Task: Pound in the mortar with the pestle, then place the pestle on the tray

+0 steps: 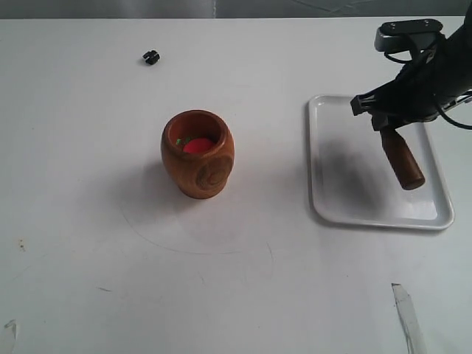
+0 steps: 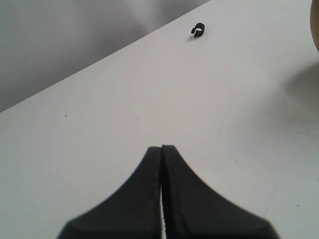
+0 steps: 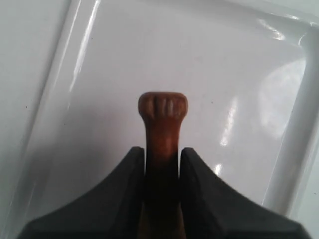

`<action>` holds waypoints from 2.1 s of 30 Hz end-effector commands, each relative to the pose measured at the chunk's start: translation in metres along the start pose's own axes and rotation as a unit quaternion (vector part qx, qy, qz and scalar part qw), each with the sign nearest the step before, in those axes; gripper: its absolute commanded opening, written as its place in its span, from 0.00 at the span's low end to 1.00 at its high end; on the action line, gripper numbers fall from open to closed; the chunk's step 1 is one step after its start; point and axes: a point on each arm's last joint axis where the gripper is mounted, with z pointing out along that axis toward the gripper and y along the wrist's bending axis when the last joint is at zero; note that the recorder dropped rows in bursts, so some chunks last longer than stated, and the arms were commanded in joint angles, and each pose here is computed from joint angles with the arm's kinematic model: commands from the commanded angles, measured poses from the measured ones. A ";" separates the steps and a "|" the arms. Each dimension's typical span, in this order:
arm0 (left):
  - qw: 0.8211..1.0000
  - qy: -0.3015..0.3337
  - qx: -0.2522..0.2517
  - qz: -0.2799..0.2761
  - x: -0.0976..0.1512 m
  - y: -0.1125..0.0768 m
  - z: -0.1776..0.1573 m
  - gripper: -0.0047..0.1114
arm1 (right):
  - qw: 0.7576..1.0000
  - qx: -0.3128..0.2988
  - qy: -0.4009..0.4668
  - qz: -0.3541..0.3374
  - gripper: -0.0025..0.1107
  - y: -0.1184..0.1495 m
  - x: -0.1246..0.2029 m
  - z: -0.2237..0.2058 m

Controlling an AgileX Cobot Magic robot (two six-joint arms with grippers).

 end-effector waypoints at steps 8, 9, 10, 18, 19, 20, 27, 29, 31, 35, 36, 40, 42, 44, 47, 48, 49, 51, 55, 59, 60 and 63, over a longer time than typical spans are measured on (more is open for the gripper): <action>1.000 -0.004 0.004 -0.006 0.000 -0.001 0.000 0.04 | 1.000 -0.030 -0.004 -0.006 0.43 0.007 -0.002 -0.002; 1.000 -0.004 0.004 -0.006 0.000 -0.001 0.000 0.04 | 1.000 -0.030 -0.004 -0.006 0.47 0.007 -0.002 -0.002; 1.000 -0.004 0.004 -0.006 0.000 -0.001 0.000 0.04 | 1.000 -0.030 -0.003 -0.006 0.51 0.007 -0.002 -0.002; 1.000 -0.004 0.004 -0.006 0.000 -0.001 0.000 0.04 | 0.998 -0.017 -0.062 -0.009 0.56 0.005 -0.012 -0.011; 1.000 -0.004 0.004 -0.006 0.000 -0.001 0.000 0.04 | 0.997 -0.014 -0.078 -0.009 0.53 0.005 -0.015 -0.014; 1.000 -0.004 0.004 -0.006 0.000 -0.001 0.000 0.04 | 0.995 -0.011 -0.100 -0.007 0.48 0.005 -0.016 -0.020; 1.000 -0.004 0.004 -0.006 0.000 -0.001 0.000 0.04 | 0.952 0.024 -0.305 0.025 0.10 0.002 -0.006 -0.079; 1.000 -0.004 0.004 -0.006 0.000 -0.001 0.000 0.04 | 0.929 0.041 -0.368 0.028 0.03 0.001 0.005 -0.098; 1.000 -0.004 0.004 -0.006 0.000 -0.001 0.000 0.04 | 0.904 0.054 -0.423 0.030 0.02 0.000 0.017 -0.116; 1.000 -0.004 0.004 -0.006 0.000 -0.001 0.000 0.04 | 0.857 0.071 -0.509 0.047 0.02 -0.002 0.052 -0.142; 1.000 -0.004 0.004 -0.006 0.000 -0.001 0.000 0.04 | 0.846 0.066 -0.526 0.060 0.02 -0.002 0.062 -0.147; 1.000 -0.004 0.004 -0.006 0.000 -0.001 0.000 0.04 | 0.819 0.042 -0.566 0.081 0.02 0.002 0.094 -0.165; 1.000 -0.004 0.004 -0.006 0.000 -0.001 0.000 0.04 | 0.805 0.033 -0.588 0.071 0.02 0.005 0.110 -0.175; 1.000 -0.004 0.004 -0.006 0.000 -0.001 0.000 0.04 | 0.794 0.022 -0.604 0.070 0.02 0.007 0.124 -0.180; 1.000 -0.004 0.004 -0.006 0.000 -0.001 0.000 0.04 | 0.770 0.004 -0.634 0.071 0.02 0.011 0.148 -0.189; 1.000 -0.004 0.004 -0.006 0.000 -0.001 0.000 0.04 | 0.761 -0.006 -0.644 0.073 0.02 0.012 0.157 -0.191; 1.000 -0.004 0.004 -0.006 0.000 -0.001 0.000 0.04 | 0.753 -0.016 -0.654 0.075 0.02 0.013 0.166 -0.192; 1.000 -0.004 0.004 -0.006 0.000 -0.001 0.000 0.04 | 0.737 -0.038 -0.670 0.085 0.02 0.015 0.183 -0.191; 1.000 -0.004 0.004 -0.006 0.000 -0.001 0.000 0.04 | 0.682 -0.057 -0.726 0.074 0.02 0.017 0.227 -0.178; 1.000 -0.004 0.004 -0.006 0.000 -0.001 0.000 0.04 | 0.671 -0.063 -0.738 0.011 0.02 0.026 0.250 -0.166; 1.000 -0.004 0.004 -0.006 0.000 -0.001 0.000 0.04 | 0.674 -0.067 -0.735 0.002 0.02 0.028 0.250 -0.165; 1.000 -0.004 0.004 -0.006 0.000 -0.001 0.000 0.04 | 0.702 -0.089 -0.705 -0.038 0.02 0.036 0.251 -0.158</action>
